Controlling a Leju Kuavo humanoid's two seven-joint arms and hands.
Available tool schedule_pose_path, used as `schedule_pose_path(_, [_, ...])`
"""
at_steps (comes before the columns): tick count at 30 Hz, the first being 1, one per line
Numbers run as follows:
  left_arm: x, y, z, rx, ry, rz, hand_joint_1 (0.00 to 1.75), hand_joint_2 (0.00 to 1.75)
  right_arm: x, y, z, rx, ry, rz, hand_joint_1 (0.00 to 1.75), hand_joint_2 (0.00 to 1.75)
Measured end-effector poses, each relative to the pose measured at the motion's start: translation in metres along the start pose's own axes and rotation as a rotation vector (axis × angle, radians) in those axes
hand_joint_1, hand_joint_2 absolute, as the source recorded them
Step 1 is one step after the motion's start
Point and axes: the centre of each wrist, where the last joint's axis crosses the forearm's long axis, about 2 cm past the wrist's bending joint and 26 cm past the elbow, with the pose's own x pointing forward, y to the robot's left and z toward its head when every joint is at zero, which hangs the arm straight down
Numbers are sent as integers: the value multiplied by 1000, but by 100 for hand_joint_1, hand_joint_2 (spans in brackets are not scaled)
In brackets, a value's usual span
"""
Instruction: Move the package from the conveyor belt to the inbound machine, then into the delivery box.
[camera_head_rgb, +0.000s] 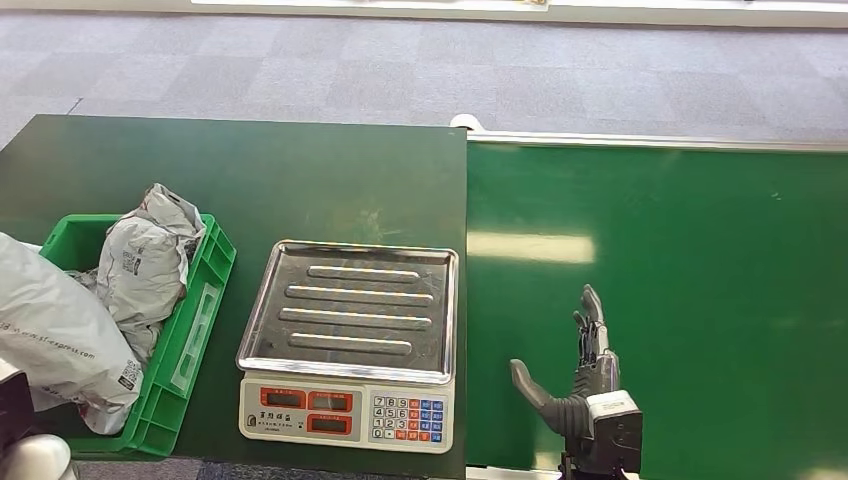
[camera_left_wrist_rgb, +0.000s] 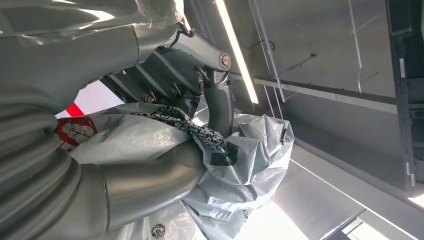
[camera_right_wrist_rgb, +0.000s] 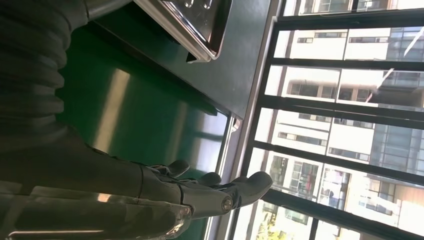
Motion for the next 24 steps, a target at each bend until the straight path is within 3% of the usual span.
schedule_pose_path(7, [5, -1, -20, 14, -105, -63, 167, 175, 0, 0, 0, -5, 0, 3, 0, 175])
schedule_pose_path(12, [11, -8, -24, -28, -172, -103, 132, 175, 0, -1, 0, -8, 3, 1, 0, 175])
schedule_pose_path(14, [14, -15, -20, -67, -180, -100, 137, 175, 0, -1, 0, -8, 4, -2, 0, 175])
schedule_pose_path(17, [18, -35, -8, -177, -98, -101, 157, 175, 0, -1, 0, -1, 5, -2, 0, 175])
schedule_pose_path(20, [24, -58, 1, -275, 17, -74, 160, 175, 0, -1, 0, 10, 4, -1, 0, 175])
schedule_pose_path(24, [26, -69, 3, -314, 40, -53, 160, 175, 0, -1, 0, 13, 4, -1, 0, 175])
